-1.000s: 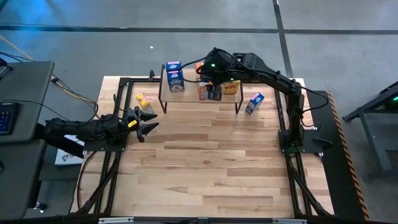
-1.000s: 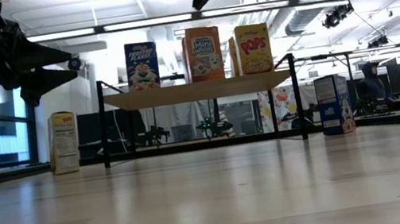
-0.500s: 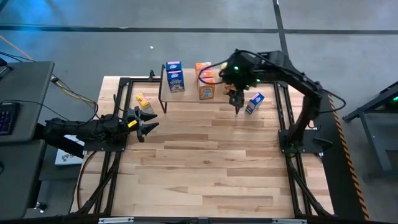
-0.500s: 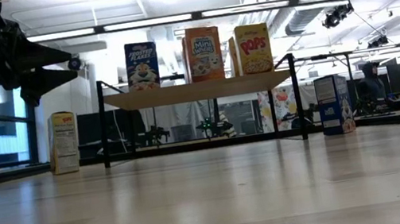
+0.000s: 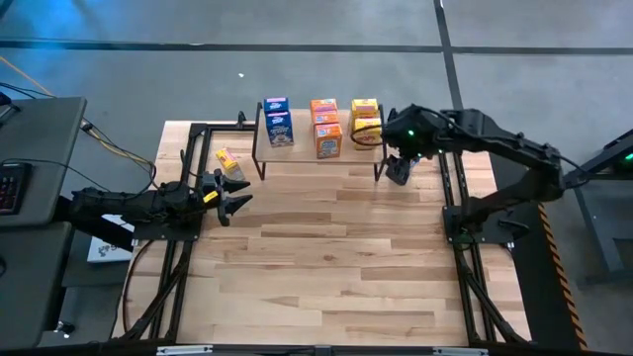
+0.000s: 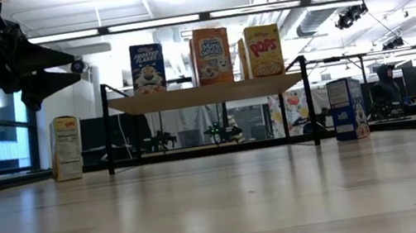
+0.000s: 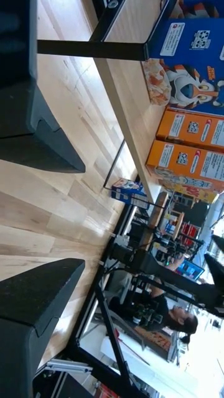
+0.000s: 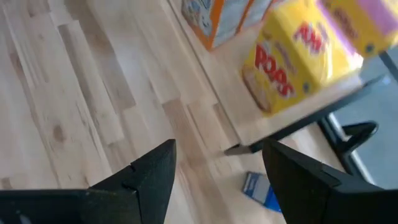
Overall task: Stack cereal on shelf
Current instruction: Put the yellow cereal box aligned with the other yellow cereal boxes on the shelf
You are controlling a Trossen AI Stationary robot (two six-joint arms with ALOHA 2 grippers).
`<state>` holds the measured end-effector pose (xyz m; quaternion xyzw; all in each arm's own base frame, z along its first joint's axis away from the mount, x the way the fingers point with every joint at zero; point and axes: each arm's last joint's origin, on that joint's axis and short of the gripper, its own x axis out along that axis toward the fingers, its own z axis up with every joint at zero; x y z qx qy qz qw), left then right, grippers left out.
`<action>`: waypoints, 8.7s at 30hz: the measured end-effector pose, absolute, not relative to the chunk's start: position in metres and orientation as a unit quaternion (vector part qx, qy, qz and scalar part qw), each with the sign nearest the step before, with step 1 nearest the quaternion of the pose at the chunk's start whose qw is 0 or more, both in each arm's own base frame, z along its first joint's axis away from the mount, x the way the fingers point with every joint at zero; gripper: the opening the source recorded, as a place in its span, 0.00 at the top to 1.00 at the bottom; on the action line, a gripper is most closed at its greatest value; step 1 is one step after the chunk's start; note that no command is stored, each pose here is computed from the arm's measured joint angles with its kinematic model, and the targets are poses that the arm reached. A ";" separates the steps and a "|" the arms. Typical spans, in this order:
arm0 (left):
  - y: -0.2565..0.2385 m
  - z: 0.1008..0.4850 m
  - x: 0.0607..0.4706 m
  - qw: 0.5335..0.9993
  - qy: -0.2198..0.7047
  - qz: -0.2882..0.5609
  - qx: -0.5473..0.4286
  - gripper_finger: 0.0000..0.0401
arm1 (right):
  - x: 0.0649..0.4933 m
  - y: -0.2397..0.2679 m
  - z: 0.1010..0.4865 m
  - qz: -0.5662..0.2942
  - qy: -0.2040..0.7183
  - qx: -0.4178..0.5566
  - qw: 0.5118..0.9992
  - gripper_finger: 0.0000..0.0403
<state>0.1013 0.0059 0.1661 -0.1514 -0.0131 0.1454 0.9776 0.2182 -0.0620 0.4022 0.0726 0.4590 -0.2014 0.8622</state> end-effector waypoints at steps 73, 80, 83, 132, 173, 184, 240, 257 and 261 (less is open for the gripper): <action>0.006 0.166 0.101 0.978 -0.013 0.142 -0.152 0.43 | 0.115 -0.009 0.176 -0.079 0.011 0.021 0.997 0.46; 0.006 0.166 0.101 0.978 -0.014 0.141 -0.152 0.43 | 0.109 -0.009 0.181 -0.079 -0.015 0.012 0.997 0.46; 0.006 0.169 0.101 0.977 -0.026 0.142 -0.154 0.43 | 0.106 -0.009 0.188 -0.076 -0.045 -0.012 0.996 0.46; 0.025 0.303 0.105 0.836 0.008 0.512 -0.198 0.43 | 0.102 -0.010 0.179 -0.101 0.006 0.009 0.995 0.46; 0.061 0.245 0.130 0.637 0.105 0.639 -0.418 0.29 | 0.102 -0.010 0.179 -0.100 0.006 0.009 0.995 0.46; 0.072 0.230 0.137 0.588 0.142 0.666 -0.437 0.16 | 0.102 -0.010 0.179 -0.100 0.006 0.009 0.995 0.46; 0.071 0.225 0.139 0.606 0.231 0.630 -0.427 0.56 | 0.102 -0.010 0.179 -0.101 0.006 0.009 0.995 0.46; 0.025 0.249 0.133 0.766 0.297 0.423 -0.382 0.56 | 0.102 -0.010 0.179 -0.099 0.006 0.009 0.995 0.46; 0.018 0.254 0.147 0.814 0.275 0.367 -0.356 0.56 | 0.102 -0.010 0.179 -0.099 0.006 0.009 0.995 0.46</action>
